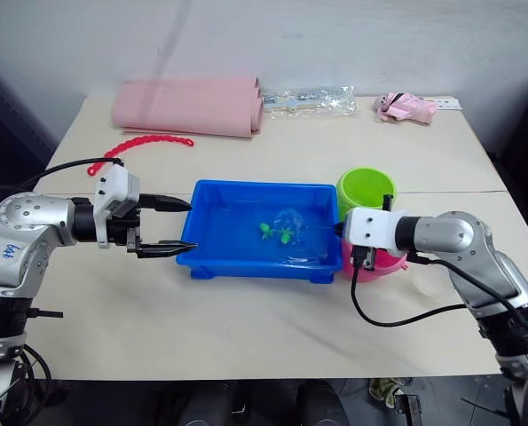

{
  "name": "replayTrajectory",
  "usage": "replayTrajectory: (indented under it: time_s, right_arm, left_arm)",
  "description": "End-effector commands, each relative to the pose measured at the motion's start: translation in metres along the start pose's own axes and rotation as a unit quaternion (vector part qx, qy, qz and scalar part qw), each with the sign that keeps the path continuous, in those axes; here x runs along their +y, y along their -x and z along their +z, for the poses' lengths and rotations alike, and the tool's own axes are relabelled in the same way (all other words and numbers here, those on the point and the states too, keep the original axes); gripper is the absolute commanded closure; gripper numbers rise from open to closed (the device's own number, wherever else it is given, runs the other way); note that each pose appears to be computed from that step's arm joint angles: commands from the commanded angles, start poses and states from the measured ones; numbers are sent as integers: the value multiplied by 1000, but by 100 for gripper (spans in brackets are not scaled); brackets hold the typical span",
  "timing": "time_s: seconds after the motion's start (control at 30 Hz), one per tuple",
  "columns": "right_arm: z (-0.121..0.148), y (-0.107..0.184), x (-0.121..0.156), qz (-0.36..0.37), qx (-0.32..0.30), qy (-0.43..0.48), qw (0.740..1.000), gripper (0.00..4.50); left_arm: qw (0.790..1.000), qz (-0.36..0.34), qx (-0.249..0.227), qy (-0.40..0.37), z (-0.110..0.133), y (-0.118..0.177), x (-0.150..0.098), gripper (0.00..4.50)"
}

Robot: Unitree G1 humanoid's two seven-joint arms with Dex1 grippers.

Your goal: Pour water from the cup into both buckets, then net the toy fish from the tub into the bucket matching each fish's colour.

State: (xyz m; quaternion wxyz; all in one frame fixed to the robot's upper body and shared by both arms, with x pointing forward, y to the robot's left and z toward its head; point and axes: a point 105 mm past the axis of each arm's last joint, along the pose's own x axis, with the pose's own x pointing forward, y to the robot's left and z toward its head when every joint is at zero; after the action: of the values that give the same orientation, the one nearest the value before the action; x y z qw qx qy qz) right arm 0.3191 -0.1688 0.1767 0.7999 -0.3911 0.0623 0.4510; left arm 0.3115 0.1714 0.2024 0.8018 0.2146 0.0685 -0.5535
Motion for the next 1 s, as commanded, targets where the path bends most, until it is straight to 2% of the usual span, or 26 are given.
replayTrajectory:
  time_s: [0.03,0.2,0.37,0.57,0.7,0.77,0.83,0.87,0.9,0.93,0.97,1.0]
  right_arm:
    - [13,19,-5,-13,-17,-66,998,450]
    - [17,39,-6,-25,-23,-157,987,450]
    - [34,62,-19,-57,-45,-179,981,450]
    - [38,102,-48,-142,-15,-121,982,450]
    - [32,130,-71,-211,46,-30,976,450]
    - [28,135,-78,-232,69,14,970,450]
    - [25,132,-79,-231,101,99,963,450]
    - [25,128,-77,-221,121,156,955,450]
    - [24,124,-77,-205,166,266,927,450]
    - [22,119,-74,-176,202,371,889,450]
    - [19,116,-71,-149,219,437,859,450]
    - [15,114,-70,-126,239,509,817,450]
  left_arm:
    - [1000,0,-17,-21,13,0,3,10]
    - [999,-12,-31,-23,17,-7,5,10]
    - [997,-29,-61,-24,26,-20,7,10]
    - [991,-54,-125,-12,50,-40,8,10]
    - [989,-72,-129,-18,52,-49,6,10]
    - [989,-77,-128,-20,50,-53,7,10]
    - [988,-80,-128,-22,50,-55,8,10]
    - [988,-80,-129,-22,50,-56,8,10]
    - [988,-81,-130,-24,51,-56,9,10]
    - [988,-82,-131,-25,52,-57,9,10]
    - [988,-82,-132,-26,53,-57,10,10]
    - [987,-82,-132,-27,53,-57,10,10]
